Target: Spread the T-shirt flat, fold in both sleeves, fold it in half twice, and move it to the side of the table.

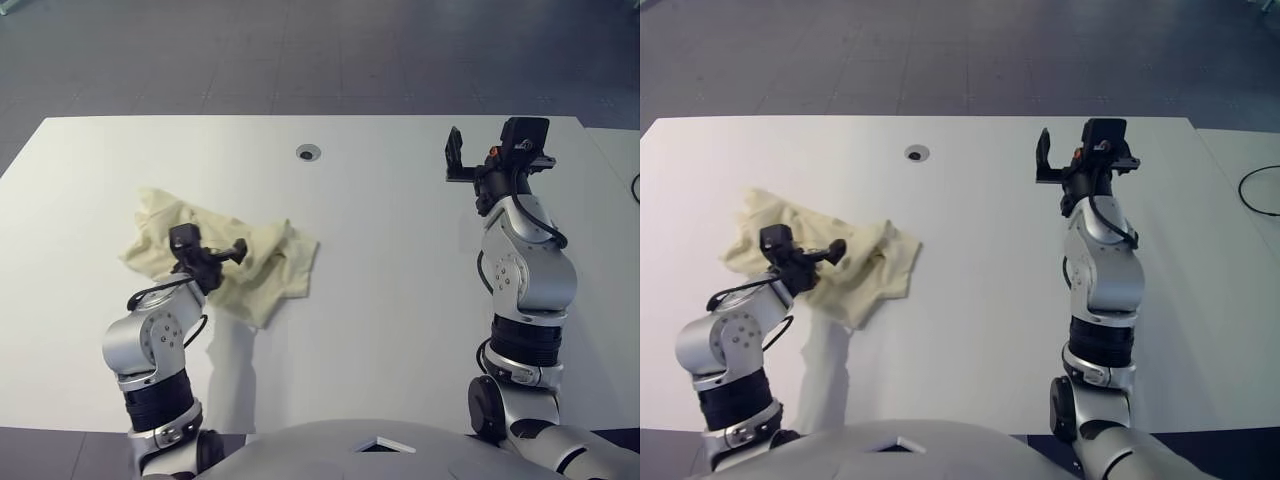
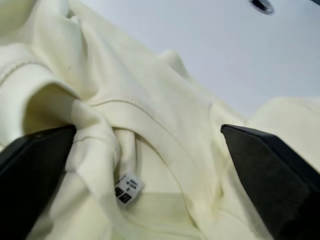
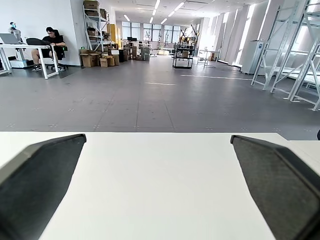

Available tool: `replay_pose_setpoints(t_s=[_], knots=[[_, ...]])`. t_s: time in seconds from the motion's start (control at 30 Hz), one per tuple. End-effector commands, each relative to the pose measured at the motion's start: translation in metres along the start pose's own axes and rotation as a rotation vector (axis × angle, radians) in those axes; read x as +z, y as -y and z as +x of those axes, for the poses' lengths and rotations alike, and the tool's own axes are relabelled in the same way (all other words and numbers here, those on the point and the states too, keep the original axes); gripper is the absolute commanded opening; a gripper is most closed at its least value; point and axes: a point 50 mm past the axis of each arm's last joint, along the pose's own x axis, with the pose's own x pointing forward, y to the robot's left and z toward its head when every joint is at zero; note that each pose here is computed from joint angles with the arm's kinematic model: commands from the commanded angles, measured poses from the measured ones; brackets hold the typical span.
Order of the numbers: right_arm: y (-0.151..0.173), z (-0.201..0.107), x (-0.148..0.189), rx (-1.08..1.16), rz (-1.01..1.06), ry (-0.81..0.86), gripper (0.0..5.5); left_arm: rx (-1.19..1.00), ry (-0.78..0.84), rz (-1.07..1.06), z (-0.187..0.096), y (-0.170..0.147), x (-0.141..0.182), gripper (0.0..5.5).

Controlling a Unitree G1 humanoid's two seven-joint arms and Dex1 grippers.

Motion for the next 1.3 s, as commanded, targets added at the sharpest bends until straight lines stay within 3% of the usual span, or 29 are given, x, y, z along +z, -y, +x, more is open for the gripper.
replay_pose_setpoints(t_s=[0.03, 0.23, 0.33, 0.47, 0.57, 0.73, 0.9, 1.03, 1.17, 1.3], knots=[[-0.005, -0.005, 0.010, 0.004, -0.006, 0.058, 5.38, -0.225, -0.199, -0.103, -0.002, 0.034, 0.000, 5.39], [-0.029, -0.009, 0.012, 0.151, 0.000, 0.073, 5.38, -0.344, -0.001, -0.125, -0.005, 0.045, 0.075, 5.39], [-0.042, -0.017, 0.005, 0.279, -0.004, 0.046, 5.38, -0.410, 0.076, 0.009, -0.020, 0.051, 0.113, 5.39], [-0.075, -0.043, -0.021, 0.605, -0.049, -0.072, 5.38, -0.296, 0.211, 0.256, -0.034, 0.046, 0.154, 5.39], [-0.098, -0.055, -0.040, 0.811, -0.091, -0.140, 5.38, -0.214, 0.293, 0.292, -0.027, 0.036, 0.166, 5.39], [-0.118, -0.057, -0.079, 0.964, -0.268, -0.229, 5.38, -0.206, 0.376, 0.371, -0.022, 0.040, 0.172, 5.39], [-0.098, -0.064, -0.109, 1.079, -0.485, -0.331, 5.38, -0.219, 0.439, 0.491, -0.023, 0.049, 0.177, 5.39], [-0.059, -0.060, -0.112, 1.117, -0.591, -0.396, 5.38, -0.221, 0.469, 0.567, -0.029, 0.045, 0.178, 5.39], [-0.019, -0.041, -0.100, 1.085, -0.704, -0.420, 5.38, -0.289, 0.412, 0.713, -0.028, 0.043, 0.156, 5.39], [-0.017, -0.028, -0.081, 1.102, -0.674, -0.367, 5.38, -0.426, 0.338, 0.855, -0.025, 0.045, 0.126, 5.39]])
